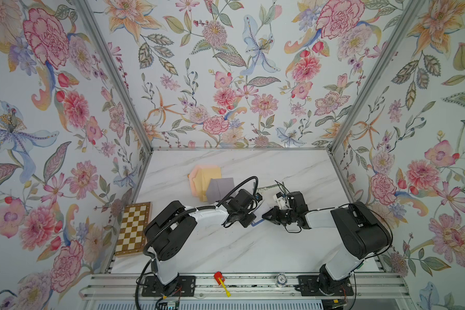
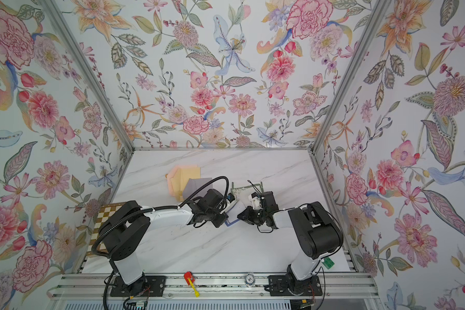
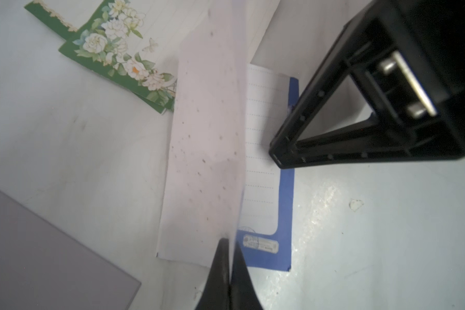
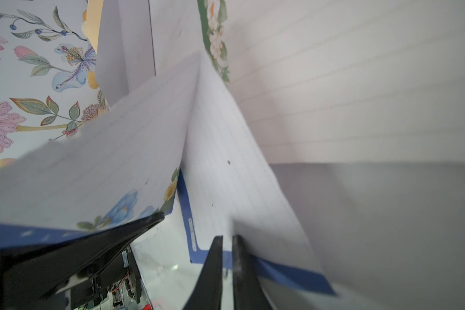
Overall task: Fold the letter paper in half and place it into the envelope
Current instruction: Fold the letter paper at the center of the board.
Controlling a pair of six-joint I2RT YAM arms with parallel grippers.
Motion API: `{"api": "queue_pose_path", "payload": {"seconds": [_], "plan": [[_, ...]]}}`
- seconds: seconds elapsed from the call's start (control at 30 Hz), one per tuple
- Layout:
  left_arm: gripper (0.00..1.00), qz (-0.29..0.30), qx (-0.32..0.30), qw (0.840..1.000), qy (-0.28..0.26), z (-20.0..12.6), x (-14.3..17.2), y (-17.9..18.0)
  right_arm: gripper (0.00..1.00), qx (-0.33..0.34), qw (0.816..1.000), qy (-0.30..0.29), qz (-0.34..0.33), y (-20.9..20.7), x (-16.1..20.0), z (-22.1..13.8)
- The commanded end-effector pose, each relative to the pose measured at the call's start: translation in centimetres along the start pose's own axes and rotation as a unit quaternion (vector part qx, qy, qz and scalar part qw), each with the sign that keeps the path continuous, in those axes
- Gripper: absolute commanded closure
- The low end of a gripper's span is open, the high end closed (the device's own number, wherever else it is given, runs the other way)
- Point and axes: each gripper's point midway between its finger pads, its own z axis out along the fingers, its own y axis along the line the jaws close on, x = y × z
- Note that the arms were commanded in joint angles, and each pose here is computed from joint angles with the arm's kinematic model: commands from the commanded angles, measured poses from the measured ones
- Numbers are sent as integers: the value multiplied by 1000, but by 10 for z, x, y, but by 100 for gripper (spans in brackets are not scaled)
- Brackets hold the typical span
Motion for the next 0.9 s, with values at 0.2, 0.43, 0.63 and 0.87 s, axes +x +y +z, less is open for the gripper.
{"api": "queue_pose_path", "payload": {"seconds": [0.2,0.43,0.63,0.87], "plan": [[99,66,-22,997,25,9,1,-8,79,29,1000,-5,6,5,5,-18],[100,103,-38,993,37,13,6,-8,76,82,997,1,8,-3,-5,-55],[100,138,-40,989,46,14,7,-9,74,77,997,-13,-3,1,-32,-96],[100,207,-31,977,37,8,-1,-24,73,47,998,29,-42,29,-59,-106]]}}
